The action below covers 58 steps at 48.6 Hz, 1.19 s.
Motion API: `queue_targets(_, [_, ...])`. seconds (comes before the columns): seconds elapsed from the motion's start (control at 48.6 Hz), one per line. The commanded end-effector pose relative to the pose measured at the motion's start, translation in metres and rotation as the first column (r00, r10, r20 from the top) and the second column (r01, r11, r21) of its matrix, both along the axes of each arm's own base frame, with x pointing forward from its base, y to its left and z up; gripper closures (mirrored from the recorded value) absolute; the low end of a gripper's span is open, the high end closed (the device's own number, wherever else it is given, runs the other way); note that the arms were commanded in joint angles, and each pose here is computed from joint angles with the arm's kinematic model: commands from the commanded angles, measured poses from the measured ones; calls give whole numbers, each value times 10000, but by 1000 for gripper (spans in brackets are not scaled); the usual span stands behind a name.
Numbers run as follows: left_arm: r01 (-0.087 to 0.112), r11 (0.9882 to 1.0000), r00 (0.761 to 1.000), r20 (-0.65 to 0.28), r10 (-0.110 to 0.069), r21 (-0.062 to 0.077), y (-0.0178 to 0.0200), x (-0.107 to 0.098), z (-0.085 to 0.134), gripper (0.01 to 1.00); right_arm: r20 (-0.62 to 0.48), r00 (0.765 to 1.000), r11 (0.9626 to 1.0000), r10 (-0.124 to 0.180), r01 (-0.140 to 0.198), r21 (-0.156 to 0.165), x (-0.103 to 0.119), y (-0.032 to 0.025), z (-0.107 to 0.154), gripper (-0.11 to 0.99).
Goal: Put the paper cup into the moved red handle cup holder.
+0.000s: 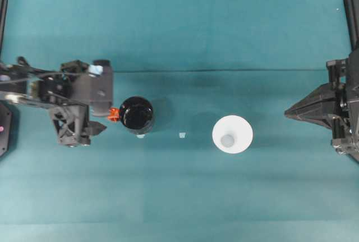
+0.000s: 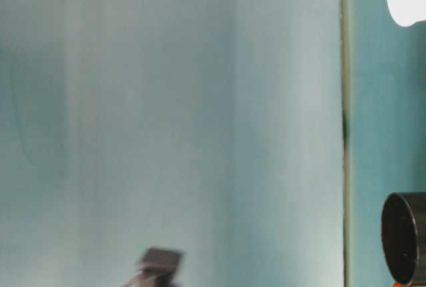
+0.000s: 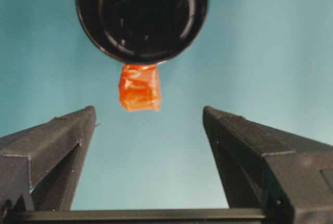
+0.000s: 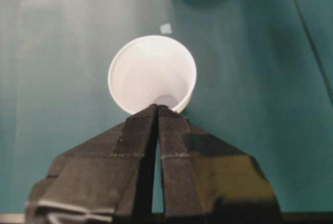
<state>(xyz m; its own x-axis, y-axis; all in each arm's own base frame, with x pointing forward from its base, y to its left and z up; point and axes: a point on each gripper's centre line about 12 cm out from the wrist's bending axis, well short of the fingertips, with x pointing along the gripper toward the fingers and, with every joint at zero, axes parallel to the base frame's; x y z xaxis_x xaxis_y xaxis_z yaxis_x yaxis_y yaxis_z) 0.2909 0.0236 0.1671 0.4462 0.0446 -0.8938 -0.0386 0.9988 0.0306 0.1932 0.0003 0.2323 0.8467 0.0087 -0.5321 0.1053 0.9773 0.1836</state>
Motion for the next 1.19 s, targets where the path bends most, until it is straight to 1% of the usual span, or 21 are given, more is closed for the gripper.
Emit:
queue_targets(0.0, [-90, 10000, 10000, 12, 90, 38, 48, 73, -54, 97, 213, 9997, 9999, -74, 73, 90, 38, -4, 83, 959])
queue_targets(0.103, [-238, 9997, 9997, 57, 238, 44, 105, 131, -124, 97, 214, 9997, 9999, -78, 76, 105, 38, -3, 83, 959])
queue_targets(0.185, [-310, 9995, 9993, 226, 309, 54, 135, 196, -151, 98, 213, 9997, 9999, -74, 73, 90, 38, -4, 83, 959])
queue_targets(0.288, [-294, 9996, 9995, 118, 293, 50, 141, 247, -219, 98, 198, 9998, 9999, -78, 76, 105, 36, -3, 77, 959])
queue_targets(0.329, [-316, 9995, 9995, -2, 316, 21, 142, 263, -259, 101, 198, 9998, 9999, -66, 65, 77, 36, -4, 77, 959])
queue_targets(0.411, [-320, 9995, 9991, -262, 320, 5, 146, 293, -346, 103, 198, 9997, 9999, -128, 126, 77, 36, -16, 77, 959])
queue_targets(0.494, [-330, 9995, 9988, -353, 329, -15, 148, 316, -379, 104, 183, 9997, 9998, -177, 175, 92, 34, -24, 71, 959])
queue_targets(0.535, [-306, 9995, 9987, -401, 306, -1, 149, 316, -394, 104, 198, 9996, 9998, -189, 187, 77, 36, -28, 77, 959])
queue_targets(0.74, [-317, 9995, 9983, -491, 315, -20, 145, 287, -416, 107, 198, 9996, 9998, -192, 190, 92, 36, -27, 77, 959])
queue_targets(0.987, [-307, 9995, 9982, -523, 306, -10, 144, 279, -416, 111, 183, 9997, 9998, -189, 188, 77, 34, -28, 71, 959])
queue_targets(1.069, [-346, 9994, 9979, -551, 343, -36, 143, 273, -421, 133, 198, 9996, 9998, -189, 187, 77, 36, -28, 77, 959])
queue_targets(1.09, [-330, 9994, 9979, -551, 328, -36, 138, 273, -421, 142, 198, 9996, 9998, -189, 187, 77, 36, -28, 77, 959])
queue_targets(1.172, [-336, 9994, 9979, -552, 334, -25, 144, 273, -421, 213, 198, 9996, 9998, -192, 190, 92, 36, -27, 77, 959])
